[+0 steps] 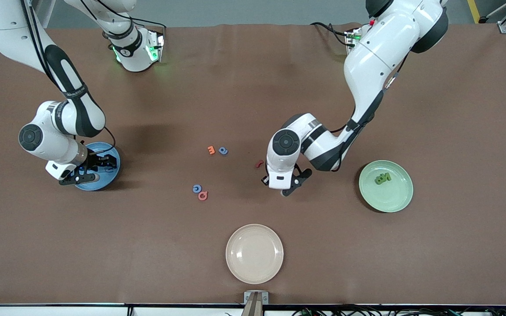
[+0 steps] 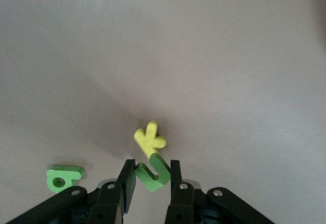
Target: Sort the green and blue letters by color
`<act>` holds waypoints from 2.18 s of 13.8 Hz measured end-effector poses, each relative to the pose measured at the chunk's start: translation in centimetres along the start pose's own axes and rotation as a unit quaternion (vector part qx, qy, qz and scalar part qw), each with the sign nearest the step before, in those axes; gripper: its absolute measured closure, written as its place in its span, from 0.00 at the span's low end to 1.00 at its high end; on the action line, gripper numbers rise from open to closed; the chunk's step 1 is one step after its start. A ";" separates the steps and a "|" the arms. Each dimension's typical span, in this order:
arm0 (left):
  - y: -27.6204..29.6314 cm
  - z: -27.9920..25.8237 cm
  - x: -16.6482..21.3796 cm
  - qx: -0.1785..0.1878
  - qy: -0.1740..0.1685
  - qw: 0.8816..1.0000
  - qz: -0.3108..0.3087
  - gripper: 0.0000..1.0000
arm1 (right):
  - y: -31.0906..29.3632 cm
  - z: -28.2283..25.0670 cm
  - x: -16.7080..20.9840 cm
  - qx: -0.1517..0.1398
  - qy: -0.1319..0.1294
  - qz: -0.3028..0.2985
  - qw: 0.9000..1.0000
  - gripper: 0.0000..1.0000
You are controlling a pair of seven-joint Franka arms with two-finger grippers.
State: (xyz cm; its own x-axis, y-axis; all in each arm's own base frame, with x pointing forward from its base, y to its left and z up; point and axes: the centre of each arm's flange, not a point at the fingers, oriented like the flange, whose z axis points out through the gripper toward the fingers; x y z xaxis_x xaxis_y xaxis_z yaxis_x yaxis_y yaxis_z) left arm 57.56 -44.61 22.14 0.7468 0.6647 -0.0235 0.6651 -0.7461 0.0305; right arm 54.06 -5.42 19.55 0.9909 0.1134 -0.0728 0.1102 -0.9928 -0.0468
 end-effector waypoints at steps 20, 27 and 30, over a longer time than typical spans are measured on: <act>-23.5 -2.4 29.8 0.131 -0.076 0.977 0.148 0.68 | -30.6 -3.4 7.0 -0.008 0.030 -0.277 0.960 0.00; -24.8 -0.6 27.4 0.150 -0.094 0.970 0.164 0.65 | -34.8 0.1 10.0 -0.031 0.035 -0.345 0.938 0.00; -24.6 -1.4 28.0 0.142 -0.084 0.973 0.161 0.45 | -34.3 0.4 10.8 -0.051 0.038 -0.358 0.932 0.00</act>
State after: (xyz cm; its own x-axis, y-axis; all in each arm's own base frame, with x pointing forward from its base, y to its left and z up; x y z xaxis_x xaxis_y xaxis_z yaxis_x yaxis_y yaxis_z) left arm 62.10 -7.60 22.17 0.8906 0.3969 -0.2220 0.3526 -0.9109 -0.2142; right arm 60.98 29.92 19.94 0.6626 0.7489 0.0107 0.7481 -0.6624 0.0394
